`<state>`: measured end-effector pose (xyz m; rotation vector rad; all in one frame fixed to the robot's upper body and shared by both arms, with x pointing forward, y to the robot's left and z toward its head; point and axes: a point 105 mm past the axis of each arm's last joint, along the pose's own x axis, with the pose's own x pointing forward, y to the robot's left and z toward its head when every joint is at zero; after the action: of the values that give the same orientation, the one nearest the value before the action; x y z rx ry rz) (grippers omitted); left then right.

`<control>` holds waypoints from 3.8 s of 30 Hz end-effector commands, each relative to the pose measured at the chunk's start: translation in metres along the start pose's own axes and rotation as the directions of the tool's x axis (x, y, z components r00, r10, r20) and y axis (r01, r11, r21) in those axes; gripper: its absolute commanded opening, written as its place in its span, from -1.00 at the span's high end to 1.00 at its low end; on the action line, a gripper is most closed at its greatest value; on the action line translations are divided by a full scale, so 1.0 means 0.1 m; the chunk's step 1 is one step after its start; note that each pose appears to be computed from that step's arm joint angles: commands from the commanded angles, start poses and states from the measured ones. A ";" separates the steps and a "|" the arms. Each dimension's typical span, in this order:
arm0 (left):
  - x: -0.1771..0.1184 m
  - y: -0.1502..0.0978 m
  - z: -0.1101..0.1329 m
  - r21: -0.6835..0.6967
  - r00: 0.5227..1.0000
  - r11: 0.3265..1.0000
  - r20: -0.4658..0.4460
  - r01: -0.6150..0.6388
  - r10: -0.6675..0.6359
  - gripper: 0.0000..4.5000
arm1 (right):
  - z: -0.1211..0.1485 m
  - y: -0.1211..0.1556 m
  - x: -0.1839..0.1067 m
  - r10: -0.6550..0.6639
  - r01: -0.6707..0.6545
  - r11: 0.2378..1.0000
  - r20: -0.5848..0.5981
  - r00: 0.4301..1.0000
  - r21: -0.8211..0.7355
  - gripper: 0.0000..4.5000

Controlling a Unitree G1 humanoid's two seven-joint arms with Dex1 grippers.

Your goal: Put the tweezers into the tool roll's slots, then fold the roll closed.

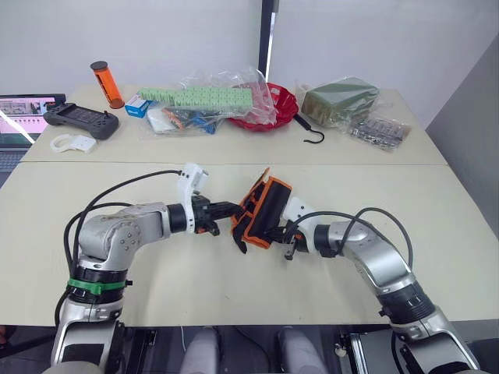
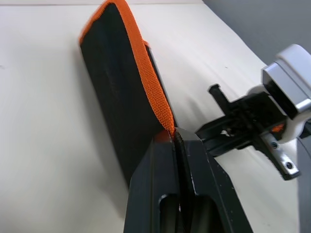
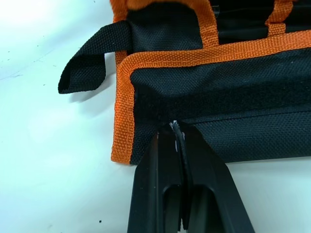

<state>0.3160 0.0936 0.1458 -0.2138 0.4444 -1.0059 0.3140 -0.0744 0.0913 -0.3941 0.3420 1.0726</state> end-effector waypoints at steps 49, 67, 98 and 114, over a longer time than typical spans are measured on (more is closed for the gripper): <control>0.55 0.02 -1.01 -0.044 0.941 0.999 -0.337 -0.007 -0.008 0.98 | 0.51 -0.25 -0.12 -0.038 0.044 0.999 0.163 0.986 -0.031 1.00; 0.22 -0.11 -0.45 0.141 0.972 0.986 -0.230 0.089 -0.054 0.61 | -0.41 -0.31 0.17 -0.035 0.028 0.998 -0.114 0.993 -0.055 1.00; 0.60 0.08 -0.56 0.432 0.962 0.879 -0.258 0.200 -0.092 0.98 | -0.22 -0.31 0.03 -0.113 0.111 0.993 0.052 0.992 0.040 1.00; 0.61 0.12 -0.86 0.364 0.944 0.909 -0.319 0.202 -0.082 0.98 | -0.57 -0.60 -0.02 -0.296 0.284 0.945 0.052 0.954 0.160 1.00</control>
<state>0.3249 0.0415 0.0775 0.2812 0.3636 -1.2654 0.3508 -0.0870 0.0810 -0.2288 0.1586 0.9472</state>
